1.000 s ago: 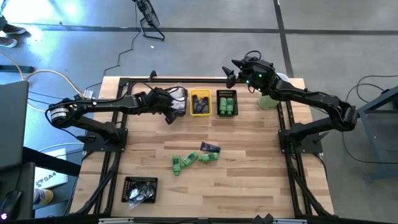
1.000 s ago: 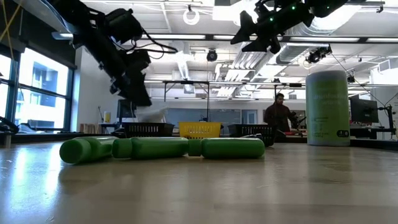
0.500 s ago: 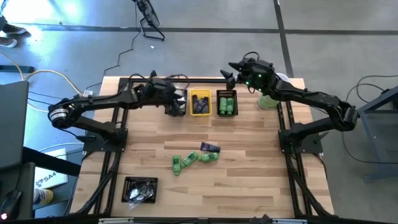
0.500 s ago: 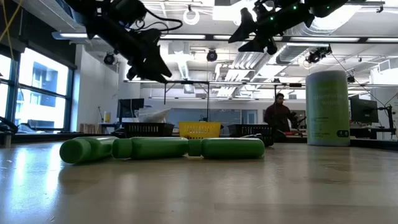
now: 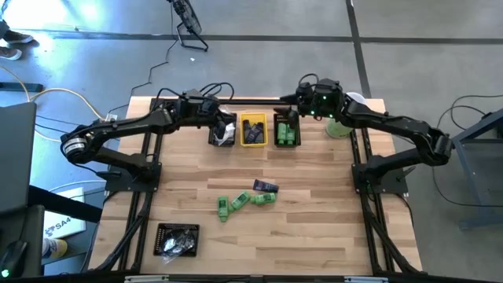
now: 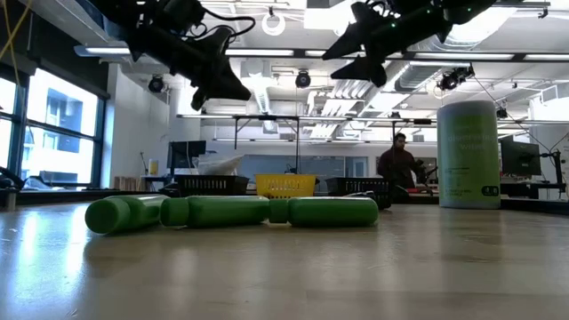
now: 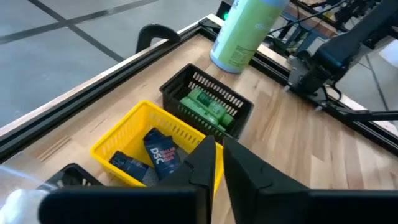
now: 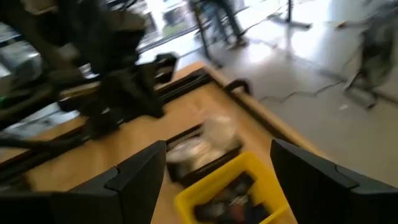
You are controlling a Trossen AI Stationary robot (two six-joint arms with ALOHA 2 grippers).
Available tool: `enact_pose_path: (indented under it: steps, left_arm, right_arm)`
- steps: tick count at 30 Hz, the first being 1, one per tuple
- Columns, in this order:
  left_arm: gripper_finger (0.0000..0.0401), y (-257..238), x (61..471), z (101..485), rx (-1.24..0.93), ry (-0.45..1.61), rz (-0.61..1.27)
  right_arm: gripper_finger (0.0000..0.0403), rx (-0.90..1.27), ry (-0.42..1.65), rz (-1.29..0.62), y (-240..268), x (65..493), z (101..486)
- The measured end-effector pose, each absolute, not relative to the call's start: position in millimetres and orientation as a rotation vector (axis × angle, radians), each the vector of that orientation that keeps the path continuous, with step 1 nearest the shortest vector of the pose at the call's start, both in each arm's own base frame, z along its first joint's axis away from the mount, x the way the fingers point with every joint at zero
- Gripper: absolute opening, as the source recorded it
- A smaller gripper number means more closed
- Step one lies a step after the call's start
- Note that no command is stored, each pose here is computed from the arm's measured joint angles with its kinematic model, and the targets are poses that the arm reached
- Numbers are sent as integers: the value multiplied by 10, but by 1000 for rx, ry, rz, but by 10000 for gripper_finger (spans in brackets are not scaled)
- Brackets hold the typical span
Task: Pick & Place Travel size toiletries
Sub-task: Put the green shampoo bottle into the top right black bin
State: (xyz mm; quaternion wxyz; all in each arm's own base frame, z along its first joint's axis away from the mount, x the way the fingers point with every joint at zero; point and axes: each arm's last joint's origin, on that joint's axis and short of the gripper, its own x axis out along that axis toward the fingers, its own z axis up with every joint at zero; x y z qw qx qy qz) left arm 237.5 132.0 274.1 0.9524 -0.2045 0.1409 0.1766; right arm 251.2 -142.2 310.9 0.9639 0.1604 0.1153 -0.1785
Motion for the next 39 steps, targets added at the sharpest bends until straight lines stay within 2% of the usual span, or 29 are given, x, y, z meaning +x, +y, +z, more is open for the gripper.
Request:
enact_pose_path:
  steps: [14,28,34,39]
  left_arm:
    - [19,1330,2368,2732,-422,290,403]
    - [19,1056,2496,2729,-449,319,233]
    - [19,878,2566,2729,-458,330,190]
    - [19,867,2571,2729,-470,326,212]
  right_arm:
    - [281,415,485,-218,-1083,2570,2895]
    - [281,357,475,-189,-934,2642,2913]
    - [281,272,483,-118,-898,2652,2914]
    - [263,241,486,-6,-798,2678,2916]
